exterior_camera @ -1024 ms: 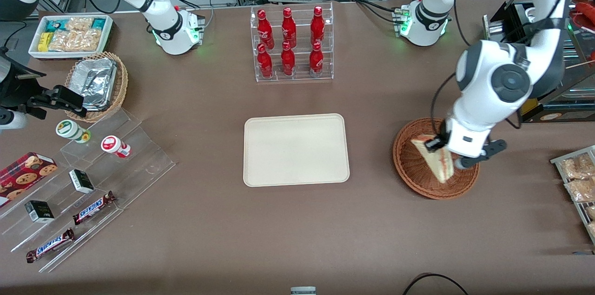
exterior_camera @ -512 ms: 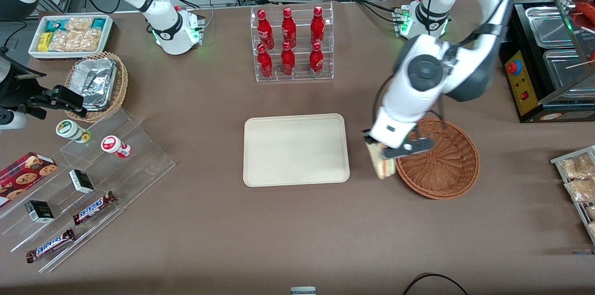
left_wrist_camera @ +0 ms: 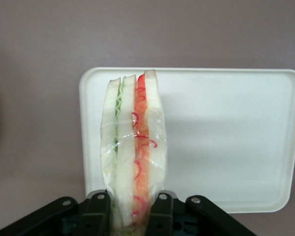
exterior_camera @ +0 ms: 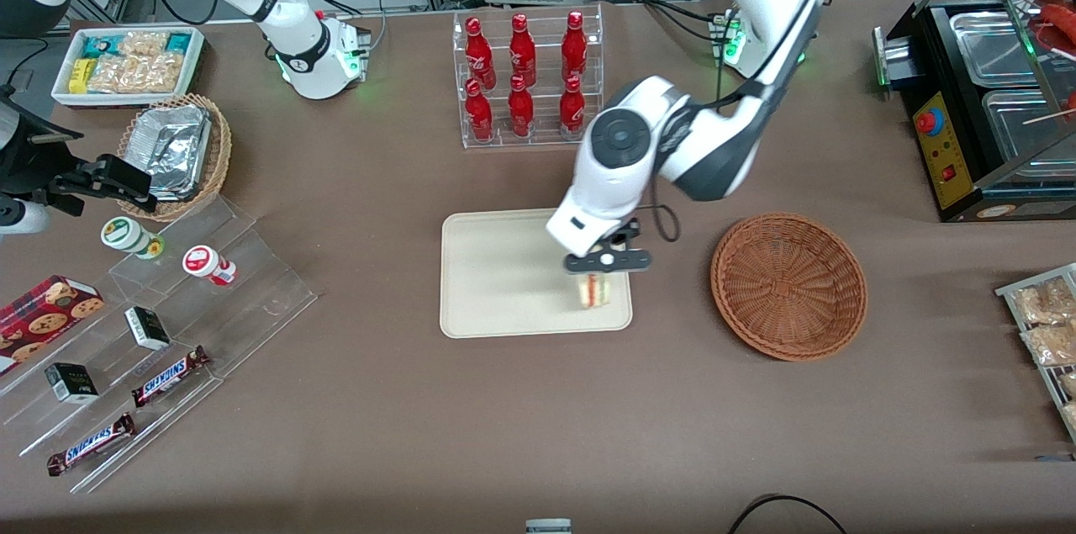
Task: Place sandwich from basket to tray
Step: 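Carry the held sandwich over to the cream tray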
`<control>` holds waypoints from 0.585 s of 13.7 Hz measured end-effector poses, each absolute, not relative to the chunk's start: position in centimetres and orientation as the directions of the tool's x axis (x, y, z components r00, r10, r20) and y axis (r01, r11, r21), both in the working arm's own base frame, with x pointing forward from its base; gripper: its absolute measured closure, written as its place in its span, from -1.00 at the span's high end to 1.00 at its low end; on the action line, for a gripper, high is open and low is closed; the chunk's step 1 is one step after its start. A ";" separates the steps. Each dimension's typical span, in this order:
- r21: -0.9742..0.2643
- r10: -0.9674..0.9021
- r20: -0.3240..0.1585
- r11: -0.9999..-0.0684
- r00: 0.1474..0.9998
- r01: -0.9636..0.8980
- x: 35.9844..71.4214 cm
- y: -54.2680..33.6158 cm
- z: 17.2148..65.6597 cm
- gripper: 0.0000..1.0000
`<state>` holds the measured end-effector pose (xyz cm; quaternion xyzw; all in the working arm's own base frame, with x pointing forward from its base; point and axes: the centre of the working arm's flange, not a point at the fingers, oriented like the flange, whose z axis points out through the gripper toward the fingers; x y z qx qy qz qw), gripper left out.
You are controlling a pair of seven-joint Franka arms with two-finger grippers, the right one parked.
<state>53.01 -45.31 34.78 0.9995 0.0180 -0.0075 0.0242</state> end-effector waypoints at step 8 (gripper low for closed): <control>0.033 -0.016 0.031 -0.999 0.999 -0.017 50.1 -52.5 25.5 -0.53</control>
